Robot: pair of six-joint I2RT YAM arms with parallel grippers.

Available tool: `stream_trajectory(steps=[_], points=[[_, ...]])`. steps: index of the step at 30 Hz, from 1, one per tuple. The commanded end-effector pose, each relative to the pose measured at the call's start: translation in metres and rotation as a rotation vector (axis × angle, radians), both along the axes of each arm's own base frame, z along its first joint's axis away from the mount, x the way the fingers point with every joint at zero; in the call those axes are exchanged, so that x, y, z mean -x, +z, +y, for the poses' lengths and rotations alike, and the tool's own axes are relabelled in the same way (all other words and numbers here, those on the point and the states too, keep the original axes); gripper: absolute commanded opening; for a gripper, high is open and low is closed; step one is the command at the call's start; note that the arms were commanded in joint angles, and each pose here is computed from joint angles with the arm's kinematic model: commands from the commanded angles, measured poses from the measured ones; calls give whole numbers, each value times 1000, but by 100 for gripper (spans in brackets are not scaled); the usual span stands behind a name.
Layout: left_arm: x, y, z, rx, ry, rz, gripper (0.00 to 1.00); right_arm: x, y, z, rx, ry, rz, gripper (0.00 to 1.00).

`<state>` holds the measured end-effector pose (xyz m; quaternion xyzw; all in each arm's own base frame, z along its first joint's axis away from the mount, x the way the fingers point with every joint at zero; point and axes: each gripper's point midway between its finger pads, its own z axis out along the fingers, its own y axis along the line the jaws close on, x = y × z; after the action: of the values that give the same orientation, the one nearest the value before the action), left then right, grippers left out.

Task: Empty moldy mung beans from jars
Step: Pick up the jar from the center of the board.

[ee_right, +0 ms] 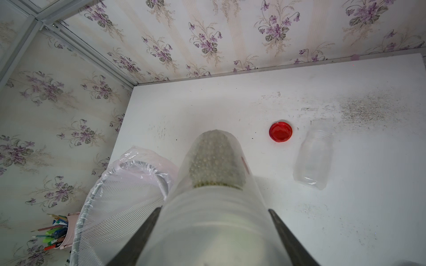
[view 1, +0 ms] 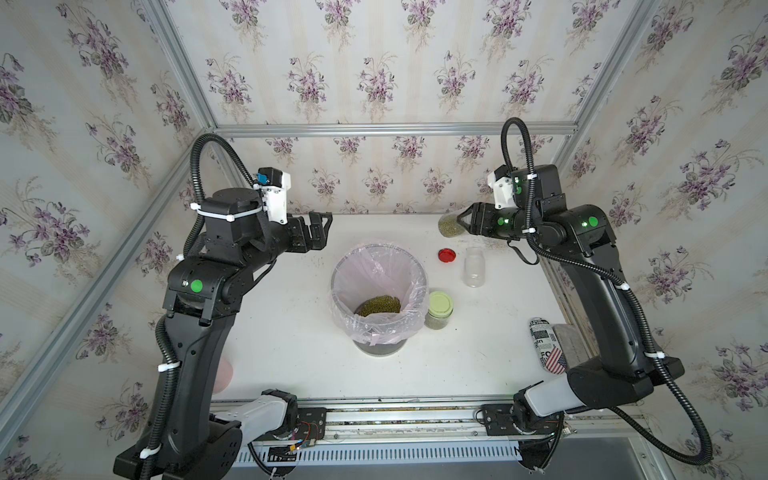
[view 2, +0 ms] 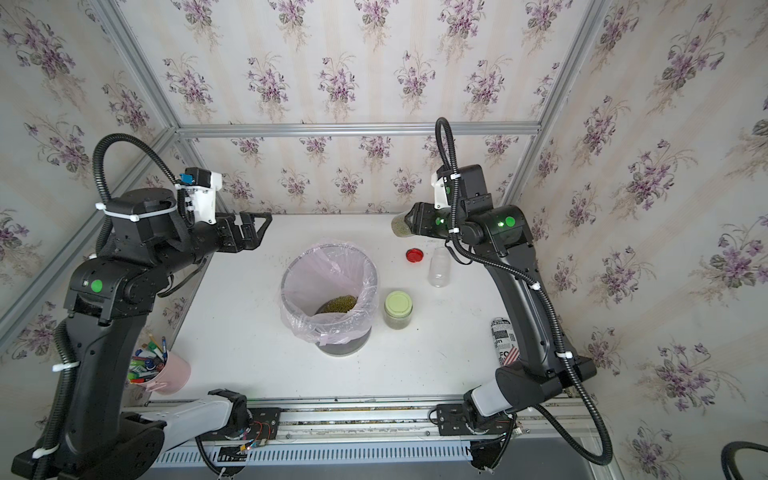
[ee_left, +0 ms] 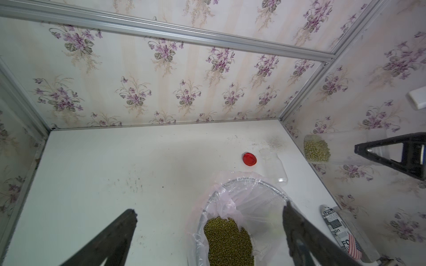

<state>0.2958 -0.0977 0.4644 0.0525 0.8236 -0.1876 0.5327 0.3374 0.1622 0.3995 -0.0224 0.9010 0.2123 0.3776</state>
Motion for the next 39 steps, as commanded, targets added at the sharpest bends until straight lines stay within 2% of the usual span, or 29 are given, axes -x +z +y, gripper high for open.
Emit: stream_trajectory(steps=[1, 6, 11, 16, 24, 27, 30, 32, 35, 39], points=[[6, 5, -17, 25, -91, -7, 99, 1, 7, 9, -26, 49, -15, 55], [11, -4, -39, -31, -183, -9, 99, 6, 14, 23, -73, 133, -21, 55], [16, -7, -57, -138, -235, -44, 99, 11, 24, 36, -128, 203, -30, 55], [30, -10, -82, -270, -376, -119, 99, 18, 37, 52, -206, 278, -45, 54], [36, -22, -89, -464, -428, -218, 99, 27, 48, 64, -248, 337, -60, 53], [45, -28, -98, -538, -505, -302, 100, 32, 48, 76, -245, 369, -55, 53], [54, -19, -107, -523, -549, -490, 100, 35, 49, 87, -235, 393, -55, 53], [62, -14, -112, -506, -582, -576, 100, 38, 49, 95, -231, 407, -46, 53], [71, -17, -121, -523, -663, -626, 99, 48, 48, 110, -225, 444, -35, 52], [71, -30, -130, -559, -729, -625, 99, 54, 45, 117, -213, 450, -14, 52]])
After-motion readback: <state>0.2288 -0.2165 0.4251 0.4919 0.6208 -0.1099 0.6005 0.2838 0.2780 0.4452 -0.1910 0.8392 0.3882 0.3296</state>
